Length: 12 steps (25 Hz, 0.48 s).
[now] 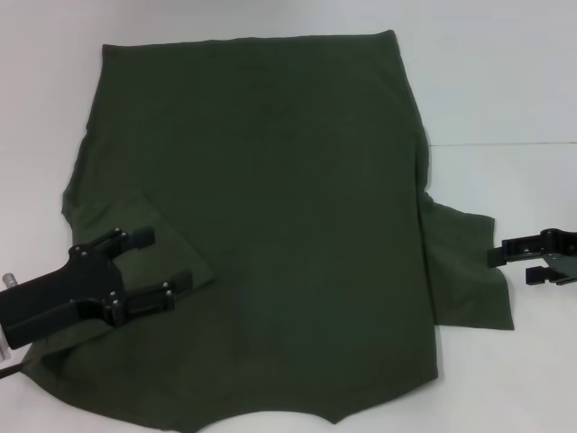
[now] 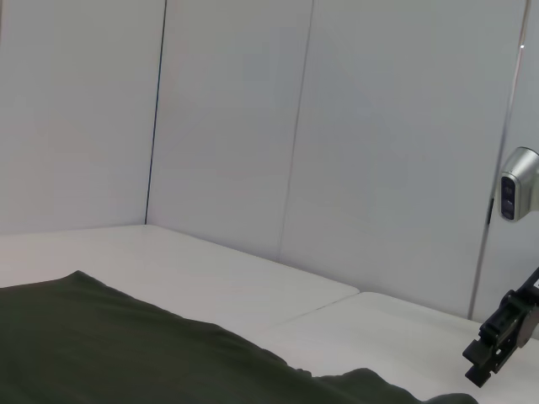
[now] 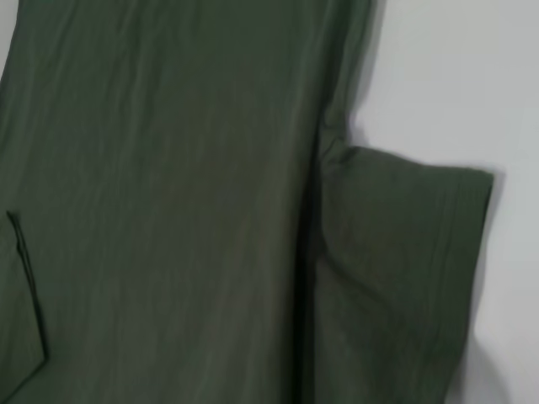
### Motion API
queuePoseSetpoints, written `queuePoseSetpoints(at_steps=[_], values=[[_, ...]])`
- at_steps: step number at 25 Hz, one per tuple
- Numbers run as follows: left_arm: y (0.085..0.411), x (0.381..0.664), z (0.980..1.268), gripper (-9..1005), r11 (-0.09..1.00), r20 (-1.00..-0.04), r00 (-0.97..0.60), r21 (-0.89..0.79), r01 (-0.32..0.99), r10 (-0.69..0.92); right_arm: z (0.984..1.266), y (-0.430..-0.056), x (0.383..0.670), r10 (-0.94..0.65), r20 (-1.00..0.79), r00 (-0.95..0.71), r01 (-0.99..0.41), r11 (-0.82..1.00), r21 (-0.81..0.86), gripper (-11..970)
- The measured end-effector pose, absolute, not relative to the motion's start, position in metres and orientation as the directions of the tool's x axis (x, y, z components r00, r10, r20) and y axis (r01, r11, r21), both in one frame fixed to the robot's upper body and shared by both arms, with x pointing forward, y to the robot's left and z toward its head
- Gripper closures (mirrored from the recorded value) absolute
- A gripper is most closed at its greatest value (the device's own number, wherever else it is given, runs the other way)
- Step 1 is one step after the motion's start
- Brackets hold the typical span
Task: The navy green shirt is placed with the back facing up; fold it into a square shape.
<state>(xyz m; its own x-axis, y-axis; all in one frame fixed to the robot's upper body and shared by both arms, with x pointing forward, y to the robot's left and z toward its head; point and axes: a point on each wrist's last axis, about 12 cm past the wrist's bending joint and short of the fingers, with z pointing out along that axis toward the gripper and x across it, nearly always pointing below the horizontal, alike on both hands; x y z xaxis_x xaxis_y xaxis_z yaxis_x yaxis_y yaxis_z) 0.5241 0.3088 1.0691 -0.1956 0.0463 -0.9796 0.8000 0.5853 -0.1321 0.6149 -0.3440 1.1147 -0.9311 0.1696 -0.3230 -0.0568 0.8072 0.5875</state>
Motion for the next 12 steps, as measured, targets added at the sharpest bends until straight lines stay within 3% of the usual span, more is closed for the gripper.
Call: queuePoseSetpoints(at_steps=[12], values=[[0.309,0.525,1.069,52,0.590,-0.979,-0.197,-0.130,0.797,0.049,1.101,-0.328,0.617,0.152,-0.325,-0.933,-0.066,0.817,0.573,91]])
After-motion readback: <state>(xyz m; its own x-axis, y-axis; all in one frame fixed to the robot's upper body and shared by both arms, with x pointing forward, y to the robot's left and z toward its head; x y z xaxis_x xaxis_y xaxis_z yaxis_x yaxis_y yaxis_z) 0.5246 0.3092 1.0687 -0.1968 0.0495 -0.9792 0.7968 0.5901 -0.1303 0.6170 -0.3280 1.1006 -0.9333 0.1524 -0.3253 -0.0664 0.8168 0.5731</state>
